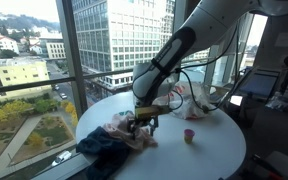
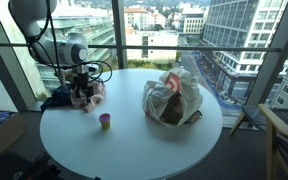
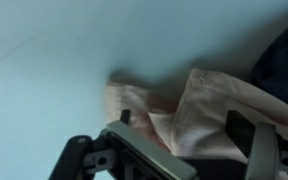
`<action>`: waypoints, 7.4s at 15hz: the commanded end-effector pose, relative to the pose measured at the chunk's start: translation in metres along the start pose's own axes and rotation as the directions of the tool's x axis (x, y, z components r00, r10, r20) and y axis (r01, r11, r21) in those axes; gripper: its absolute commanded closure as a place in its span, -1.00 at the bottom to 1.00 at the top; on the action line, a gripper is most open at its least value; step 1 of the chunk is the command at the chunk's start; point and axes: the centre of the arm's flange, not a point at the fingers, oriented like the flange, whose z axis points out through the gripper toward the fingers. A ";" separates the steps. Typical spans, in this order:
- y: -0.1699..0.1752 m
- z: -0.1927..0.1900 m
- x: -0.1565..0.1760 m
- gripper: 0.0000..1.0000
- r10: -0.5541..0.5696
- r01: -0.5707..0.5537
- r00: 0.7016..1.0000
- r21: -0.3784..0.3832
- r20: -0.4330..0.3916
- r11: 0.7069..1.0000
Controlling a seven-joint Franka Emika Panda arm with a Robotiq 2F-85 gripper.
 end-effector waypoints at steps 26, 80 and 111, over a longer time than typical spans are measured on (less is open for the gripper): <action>0.038 0.022 0.000 0.75 0.211 -0.176 0.976 -0.398 0.045 0.900; 0.178 -0.049 -0.033 -1.00 0.477 -0.437 0.871 -0.255 0.118 0.862; 0.209 0.015 -0.045 -1.00 0.405 -0.403 0.914 -0.151 -0.018 0.903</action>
